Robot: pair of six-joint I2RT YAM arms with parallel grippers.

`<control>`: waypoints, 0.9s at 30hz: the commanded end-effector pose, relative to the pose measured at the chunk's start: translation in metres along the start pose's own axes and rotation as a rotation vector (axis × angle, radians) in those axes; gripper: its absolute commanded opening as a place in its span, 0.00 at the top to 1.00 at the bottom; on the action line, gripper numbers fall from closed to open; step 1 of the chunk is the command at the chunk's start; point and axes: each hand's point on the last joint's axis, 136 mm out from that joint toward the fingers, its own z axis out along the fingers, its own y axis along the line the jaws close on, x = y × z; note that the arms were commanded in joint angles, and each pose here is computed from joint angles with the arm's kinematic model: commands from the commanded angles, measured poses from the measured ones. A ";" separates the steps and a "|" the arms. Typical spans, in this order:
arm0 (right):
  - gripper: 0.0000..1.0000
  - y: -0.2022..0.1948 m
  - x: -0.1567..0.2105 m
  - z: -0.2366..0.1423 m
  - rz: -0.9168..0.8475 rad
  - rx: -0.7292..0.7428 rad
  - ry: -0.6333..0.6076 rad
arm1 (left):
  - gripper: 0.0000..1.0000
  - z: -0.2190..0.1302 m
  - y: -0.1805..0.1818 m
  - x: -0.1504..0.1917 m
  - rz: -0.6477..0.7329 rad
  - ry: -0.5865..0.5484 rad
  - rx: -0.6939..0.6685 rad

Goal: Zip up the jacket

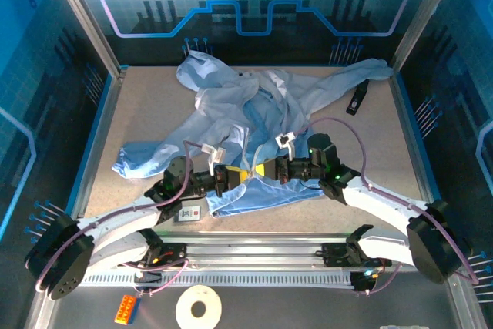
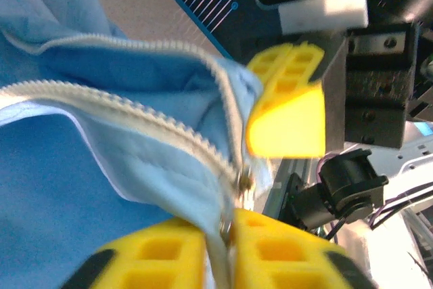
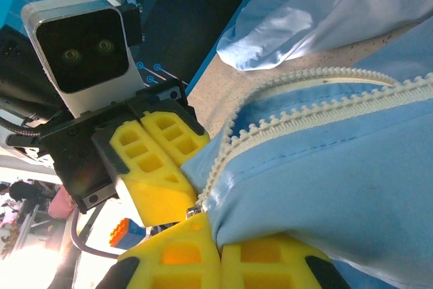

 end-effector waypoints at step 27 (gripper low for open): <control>1.00 -0.017 -0.010 -0.006 0.118 -0.025 -0.182 | 0.43 -0.002 -0.010 -0.011 -0.267 -0.177 -0.048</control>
